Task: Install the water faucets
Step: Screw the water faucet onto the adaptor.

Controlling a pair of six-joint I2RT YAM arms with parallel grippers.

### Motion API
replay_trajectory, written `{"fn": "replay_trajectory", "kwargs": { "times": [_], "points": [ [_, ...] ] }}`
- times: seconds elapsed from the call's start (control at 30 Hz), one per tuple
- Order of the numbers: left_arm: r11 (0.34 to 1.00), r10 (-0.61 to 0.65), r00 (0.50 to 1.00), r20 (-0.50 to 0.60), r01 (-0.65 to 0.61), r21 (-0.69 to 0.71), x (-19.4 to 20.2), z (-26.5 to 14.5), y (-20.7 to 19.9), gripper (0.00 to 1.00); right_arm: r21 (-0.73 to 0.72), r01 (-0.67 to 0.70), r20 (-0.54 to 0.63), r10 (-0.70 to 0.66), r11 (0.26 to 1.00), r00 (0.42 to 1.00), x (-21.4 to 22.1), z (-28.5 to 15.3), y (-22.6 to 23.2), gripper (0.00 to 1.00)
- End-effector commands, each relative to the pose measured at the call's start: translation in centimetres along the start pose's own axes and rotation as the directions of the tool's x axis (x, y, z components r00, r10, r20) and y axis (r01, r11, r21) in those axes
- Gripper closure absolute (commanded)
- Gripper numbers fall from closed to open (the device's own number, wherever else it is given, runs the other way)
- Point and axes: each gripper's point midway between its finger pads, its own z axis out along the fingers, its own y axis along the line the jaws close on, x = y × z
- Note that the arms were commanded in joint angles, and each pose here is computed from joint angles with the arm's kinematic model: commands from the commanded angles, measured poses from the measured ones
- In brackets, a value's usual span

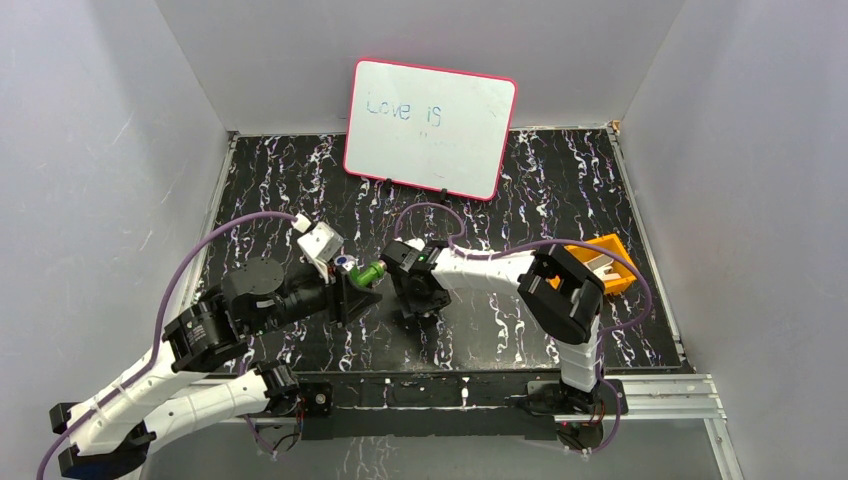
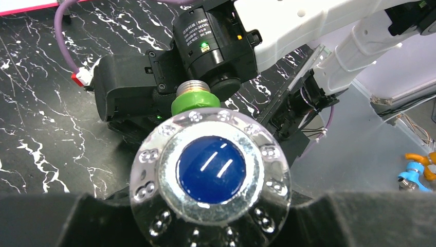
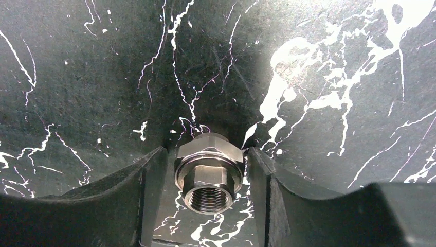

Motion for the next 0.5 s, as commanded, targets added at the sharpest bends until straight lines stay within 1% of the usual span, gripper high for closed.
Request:
{"fn": "replay_trajectory", "kwargs": {
  "times": [0.0, 0.23, 0.47],
  "points": [
    [0.999, 0.001, 1.0, 0.022, -0.003, 0.054, -0.76, 0.04, -1.1, 1.0, 0.02, -0.051, 0.029, 0.05, 0.999, 0.998, -0.83, 0.3, -0.12, 0.35],
    [0.998, -0.002, 1.0, -0.007, 0.002, 0.068, -0.48, 0.66, -1.45, 1.0, 0.03, -0.05, 0.018, 0.05, 0.998, 0.999, -0.58, 0.28, -0.26, 0.44],
    [0.997, -0.002, 1.0, -0.023, 0.004, 0.073, -0.23, 0.96, -1.55, 1.0, 0.052, -0.04, 0.001, 0.04, 0.998, 0.999, -0.02, 0.28, -0.87, 0.47]
  ]
}}
